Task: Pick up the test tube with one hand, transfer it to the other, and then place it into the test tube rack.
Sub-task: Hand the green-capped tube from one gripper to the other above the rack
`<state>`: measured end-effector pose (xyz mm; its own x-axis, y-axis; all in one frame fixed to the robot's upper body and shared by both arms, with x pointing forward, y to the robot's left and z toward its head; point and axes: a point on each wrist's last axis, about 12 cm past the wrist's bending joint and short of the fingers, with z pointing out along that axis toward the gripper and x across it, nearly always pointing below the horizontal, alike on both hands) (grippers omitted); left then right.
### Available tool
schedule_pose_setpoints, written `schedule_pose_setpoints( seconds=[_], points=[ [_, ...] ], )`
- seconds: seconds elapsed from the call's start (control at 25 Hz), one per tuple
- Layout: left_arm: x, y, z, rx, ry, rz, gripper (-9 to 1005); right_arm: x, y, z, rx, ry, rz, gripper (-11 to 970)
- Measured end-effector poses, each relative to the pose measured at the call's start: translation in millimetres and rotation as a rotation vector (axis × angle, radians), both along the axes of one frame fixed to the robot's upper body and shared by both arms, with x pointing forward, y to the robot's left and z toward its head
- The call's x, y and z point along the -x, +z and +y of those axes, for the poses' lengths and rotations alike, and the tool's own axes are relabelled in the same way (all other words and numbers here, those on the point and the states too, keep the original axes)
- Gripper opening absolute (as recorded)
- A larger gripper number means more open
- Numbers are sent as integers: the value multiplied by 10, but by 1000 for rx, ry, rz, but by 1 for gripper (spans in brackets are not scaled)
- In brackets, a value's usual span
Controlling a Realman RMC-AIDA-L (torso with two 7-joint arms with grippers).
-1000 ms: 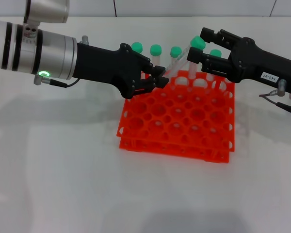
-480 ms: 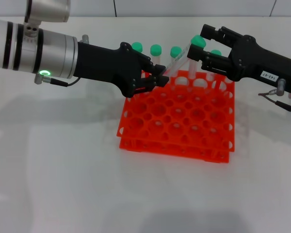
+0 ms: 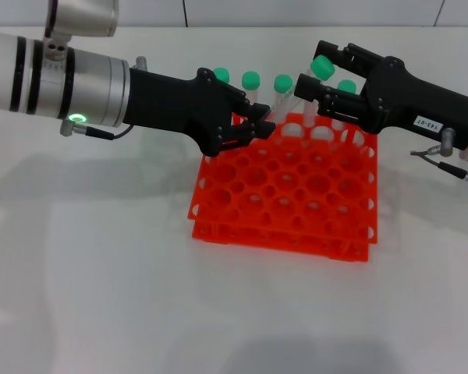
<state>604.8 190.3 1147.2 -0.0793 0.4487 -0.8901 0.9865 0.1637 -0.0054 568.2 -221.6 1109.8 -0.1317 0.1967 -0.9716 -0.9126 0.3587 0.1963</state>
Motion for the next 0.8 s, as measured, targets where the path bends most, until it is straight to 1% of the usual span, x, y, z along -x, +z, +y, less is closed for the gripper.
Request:
schedule_pose_setpoints(
  seconds=[0.36,0.56,0.8],
  points=[
    [6,-6,-13,0,-3,1,200,-18,11,30,-14,2,8,592],
    [5,-4,-15,0,-4,1,201,-21,9,57,-10,12,8,357],
    [1,1,-14,1,-3,0,201,-25,14,67,-11,14,7,306]
  ],
)
